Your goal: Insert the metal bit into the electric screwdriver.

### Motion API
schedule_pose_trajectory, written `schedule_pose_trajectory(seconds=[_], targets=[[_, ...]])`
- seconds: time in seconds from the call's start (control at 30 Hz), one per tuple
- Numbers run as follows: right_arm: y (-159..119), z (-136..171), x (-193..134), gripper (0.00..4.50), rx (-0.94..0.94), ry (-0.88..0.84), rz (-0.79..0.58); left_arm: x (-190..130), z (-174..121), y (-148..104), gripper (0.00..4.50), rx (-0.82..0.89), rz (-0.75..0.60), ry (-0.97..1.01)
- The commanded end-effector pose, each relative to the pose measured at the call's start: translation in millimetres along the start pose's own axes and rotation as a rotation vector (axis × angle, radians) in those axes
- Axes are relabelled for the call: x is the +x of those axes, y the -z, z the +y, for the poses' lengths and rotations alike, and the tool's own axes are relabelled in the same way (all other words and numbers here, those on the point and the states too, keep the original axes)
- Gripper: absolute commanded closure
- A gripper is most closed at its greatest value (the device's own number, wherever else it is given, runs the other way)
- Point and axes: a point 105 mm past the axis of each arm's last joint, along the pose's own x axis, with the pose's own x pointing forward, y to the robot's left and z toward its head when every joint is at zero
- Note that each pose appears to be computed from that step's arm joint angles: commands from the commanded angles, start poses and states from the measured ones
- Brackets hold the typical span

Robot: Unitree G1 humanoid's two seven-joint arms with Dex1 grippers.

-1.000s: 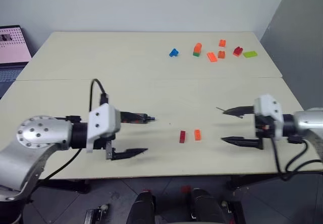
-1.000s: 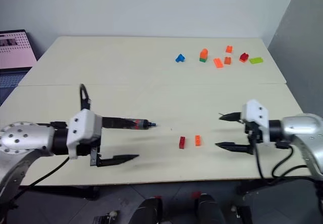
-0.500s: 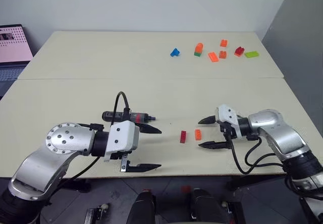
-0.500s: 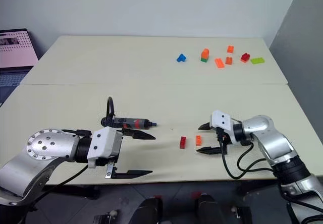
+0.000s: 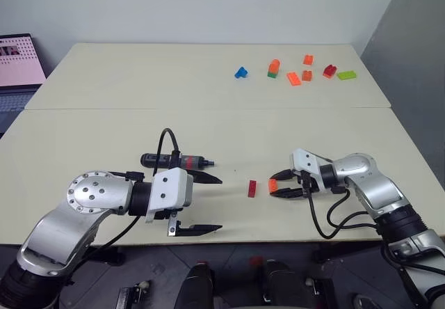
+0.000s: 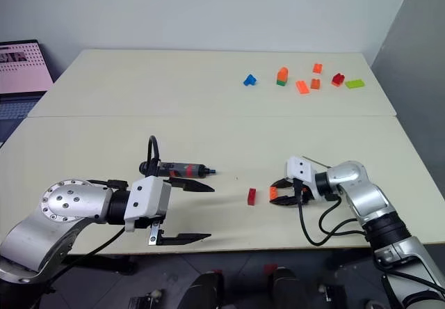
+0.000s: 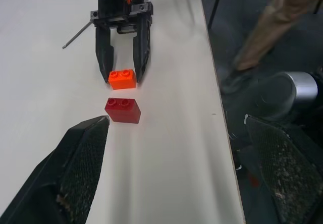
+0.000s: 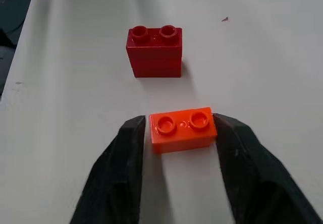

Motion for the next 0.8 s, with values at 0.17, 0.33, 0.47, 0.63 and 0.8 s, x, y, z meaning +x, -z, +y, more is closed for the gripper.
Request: schedule_pose_trajectory(seconds=[0.17,0.33,0.47,0.63,0.8], targets=[[-26.4,-7.4,-42.3,3.06,-0.038,0.154,-0.085,8.4,3.6,-12.1,0.00,-0.002,-0.092,-0.017],[-20.0,-19.7,-105.7,3.06,0.061,0.455,-0.112,18.5,7.9,-21.0,0.00,0.018,-0.150,-0.004],[7.8,-26.6,-153.7,3.06,0.162,0.757,-0.069,32.4,14.8,-29.1,0.00,0.045,-0.200,0.015],[52.2,-31.5,-187.8,3.06,0.328,1.084,-0.045,48.9,27.4,-34.1,0.00,0.055,-0.227,0.024],[86.0,-45.4,-195.3,3.06,0.464,1.302,-0.042,61.8,29.0,-39.7,0.00,0.088,-0.245,0.065]])
